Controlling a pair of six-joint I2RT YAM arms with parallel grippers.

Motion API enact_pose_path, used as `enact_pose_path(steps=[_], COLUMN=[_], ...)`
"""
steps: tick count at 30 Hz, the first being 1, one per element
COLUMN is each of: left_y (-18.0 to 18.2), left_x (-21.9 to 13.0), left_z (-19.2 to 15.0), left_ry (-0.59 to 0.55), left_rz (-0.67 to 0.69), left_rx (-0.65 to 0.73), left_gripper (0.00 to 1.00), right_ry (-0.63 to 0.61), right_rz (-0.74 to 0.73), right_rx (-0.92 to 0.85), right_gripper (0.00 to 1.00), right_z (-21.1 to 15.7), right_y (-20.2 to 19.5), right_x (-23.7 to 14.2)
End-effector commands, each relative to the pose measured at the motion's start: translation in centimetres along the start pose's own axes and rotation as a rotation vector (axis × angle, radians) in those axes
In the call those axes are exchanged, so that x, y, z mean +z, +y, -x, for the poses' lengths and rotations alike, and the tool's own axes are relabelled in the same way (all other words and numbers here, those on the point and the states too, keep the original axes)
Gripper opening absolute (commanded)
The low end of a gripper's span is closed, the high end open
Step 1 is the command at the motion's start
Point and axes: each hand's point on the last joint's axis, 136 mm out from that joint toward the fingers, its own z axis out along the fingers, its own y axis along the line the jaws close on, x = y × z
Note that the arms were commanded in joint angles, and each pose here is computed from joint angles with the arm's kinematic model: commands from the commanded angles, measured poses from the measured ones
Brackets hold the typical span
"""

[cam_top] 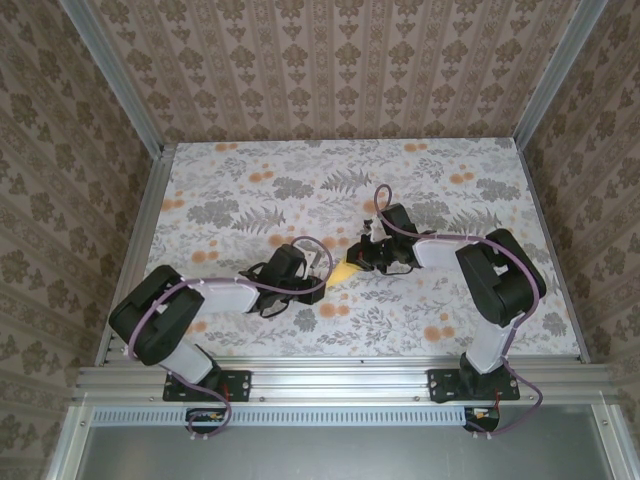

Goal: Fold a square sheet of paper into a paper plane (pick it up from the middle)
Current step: Fold the wing for the fifth time at the center of the table.

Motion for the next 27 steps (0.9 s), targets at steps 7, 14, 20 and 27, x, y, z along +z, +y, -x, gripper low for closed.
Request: enact_pose_path(steps=[7, 14, 20, 27], left_y=[1.5, 0.8, -2.3, -2.4], left_x=[0.4, -0.2, -2.3, -1.9], left_z=[-0.1, -0.3, 2.2, 3.8], left_ry=[0.037, 0.049, -0.03, -0.046], left_rz=[0.102, 0.078, -0.071, -0.12], left_rx=[0.047, 0.059, 0.044, -0.075], left_gripper=[0.14, 0.23, 0.41, 0.42], right_ry=[0.027, 0.046, 0.068, 0.085], right_rz=[-0.003, -0.04, -0.047, -0.015], right_rx=[0.017, 0.011, -0.019, -0.028], right_gripper=[0.05, 0.05, 0.05, 0.1], right_z=[-0.5, -0.7, -0.9, -1.0], right_y=[-1.3, -3.1, -3.6, -3.9], right_x=[0.3, 0.7, 0.7, 0.6])
